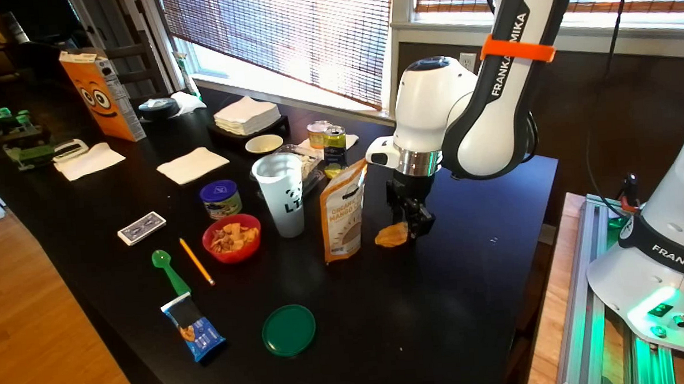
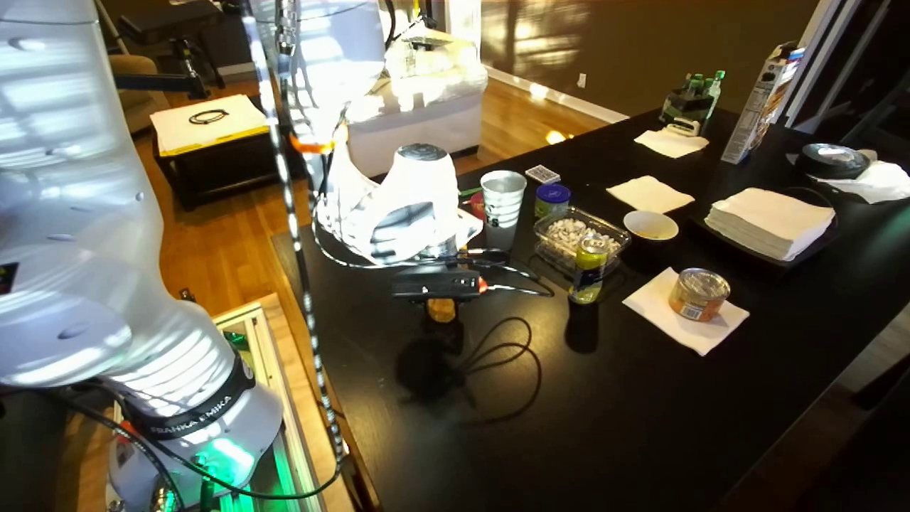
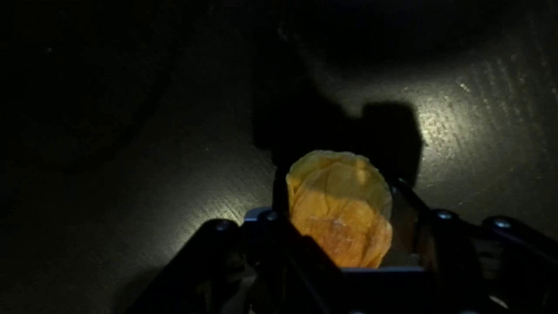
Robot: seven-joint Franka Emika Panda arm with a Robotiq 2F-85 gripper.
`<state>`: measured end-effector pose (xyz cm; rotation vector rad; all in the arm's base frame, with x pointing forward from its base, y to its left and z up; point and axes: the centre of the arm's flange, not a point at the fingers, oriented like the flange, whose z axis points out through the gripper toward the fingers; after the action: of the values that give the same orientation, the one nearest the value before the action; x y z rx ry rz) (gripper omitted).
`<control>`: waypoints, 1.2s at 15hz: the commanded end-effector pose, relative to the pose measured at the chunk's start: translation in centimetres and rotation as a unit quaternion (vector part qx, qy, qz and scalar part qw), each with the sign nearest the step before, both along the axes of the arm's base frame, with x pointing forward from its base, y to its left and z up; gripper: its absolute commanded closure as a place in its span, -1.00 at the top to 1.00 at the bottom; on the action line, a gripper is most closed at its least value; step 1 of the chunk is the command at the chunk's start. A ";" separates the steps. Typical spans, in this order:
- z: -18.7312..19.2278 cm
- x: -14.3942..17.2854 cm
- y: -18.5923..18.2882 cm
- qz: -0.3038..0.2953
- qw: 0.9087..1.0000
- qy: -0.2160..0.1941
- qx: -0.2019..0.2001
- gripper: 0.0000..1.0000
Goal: Put the yellow object inside the white and yellow packet.
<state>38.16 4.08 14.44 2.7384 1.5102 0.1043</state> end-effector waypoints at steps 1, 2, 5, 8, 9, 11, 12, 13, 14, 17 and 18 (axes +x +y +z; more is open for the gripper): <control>1.7 -2.8 -1.0 0.013 1.000 -0.014 0.002 -0.38; 1.9 -2.7 -1.1 0.013 1.000 -0.017 0.002 -0.44; 2.2 -2.6 -1.2 0.014 1.000 -0.022 0.002 -0.55; 2.6 -2.7 -1.3 0.016 0.999 -0.028 0.002 -0.62; 2.9 -2.7 -1.3 0.016 0.999 -0.030 0.002 -0.66; 3.5 -2.8 -1.5 0.018 0.999 -0.038 0.001 -0.78; 3.8 -2.9 -1.6 0.020 0.999 -0.041 0.001 -0.85; 4.2 -3.1 -1.7 0.022 0.999 -0.043 -0.001 -0.86; 4.5 -3.2 -1.7 0.024 0.999 -0.043 -0.004 -0.89; 5.2 -3.2 -1.8 0.029 0.999 -0.044 -0.009 -1.00; 5.4 -3.2 -1.8 0.030 0.998 -0.045 -0.010 -1.00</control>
<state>39.91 3.14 16.89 2.6751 1.5240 0.2083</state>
